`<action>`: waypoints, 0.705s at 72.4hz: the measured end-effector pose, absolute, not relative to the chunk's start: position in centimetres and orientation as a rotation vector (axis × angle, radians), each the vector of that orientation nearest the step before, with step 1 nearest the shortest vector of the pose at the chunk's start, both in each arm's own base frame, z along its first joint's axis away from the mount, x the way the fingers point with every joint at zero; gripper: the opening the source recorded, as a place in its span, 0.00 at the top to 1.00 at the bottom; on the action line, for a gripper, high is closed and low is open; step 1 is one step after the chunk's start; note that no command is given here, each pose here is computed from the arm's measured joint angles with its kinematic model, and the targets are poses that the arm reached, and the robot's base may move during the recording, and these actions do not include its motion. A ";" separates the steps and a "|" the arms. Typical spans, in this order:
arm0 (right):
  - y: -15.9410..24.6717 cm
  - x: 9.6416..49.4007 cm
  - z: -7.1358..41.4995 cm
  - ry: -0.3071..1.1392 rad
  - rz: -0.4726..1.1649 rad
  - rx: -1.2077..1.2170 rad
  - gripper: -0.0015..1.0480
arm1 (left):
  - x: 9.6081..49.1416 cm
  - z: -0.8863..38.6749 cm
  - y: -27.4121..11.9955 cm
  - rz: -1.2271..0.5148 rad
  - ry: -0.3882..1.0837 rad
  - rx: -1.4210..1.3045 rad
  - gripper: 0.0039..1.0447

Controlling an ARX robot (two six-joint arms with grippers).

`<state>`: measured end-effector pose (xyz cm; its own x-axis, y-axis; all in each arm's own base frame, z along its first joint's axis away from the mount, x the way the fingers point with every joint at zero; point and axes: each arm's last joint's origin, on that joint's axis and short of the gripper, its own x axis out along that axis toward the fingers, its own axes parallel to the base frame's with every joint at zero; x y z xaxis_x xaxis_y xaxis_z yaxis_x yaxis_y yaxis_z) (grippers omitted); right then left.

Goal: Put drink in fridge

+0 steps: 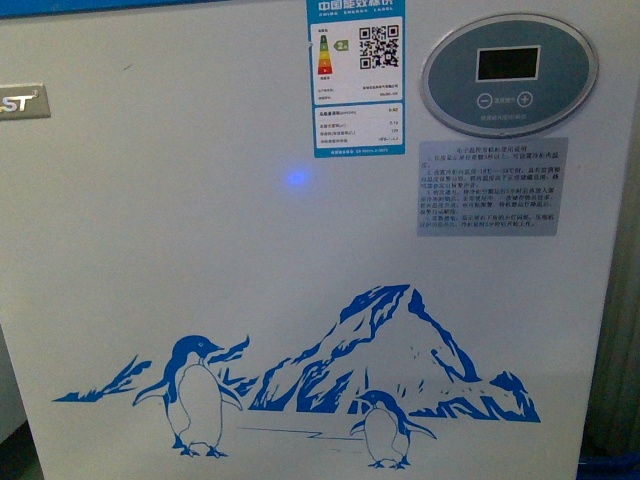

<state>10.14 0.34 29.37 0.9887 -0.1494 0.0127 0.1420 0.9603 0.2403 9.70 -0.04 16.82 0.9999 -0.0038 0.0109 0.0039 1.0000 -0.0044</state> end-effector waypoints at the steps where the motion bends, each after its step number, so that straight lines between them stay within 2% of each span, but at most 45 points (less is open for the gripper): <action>1: 0.3 10.1 29.4 -0.031 -0.147 0.241 0.60 | 9.7 16.8 0.0 -0.004 -0.011 -0.004 0.08; 51: 0.4 10.3 29.0 -0.018 -0.146 0.239 0.60 | 9.7 16.8 0.0 -0.004 -0.011 -0.004 0.08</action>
<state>10.27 0.36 28.95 0.9893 -0.1460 0.0002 0.1417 0.9610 0.2375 9.70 -0.04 16.82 0.9999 -0.0038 0.0109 0.0039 1.0000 -0.0044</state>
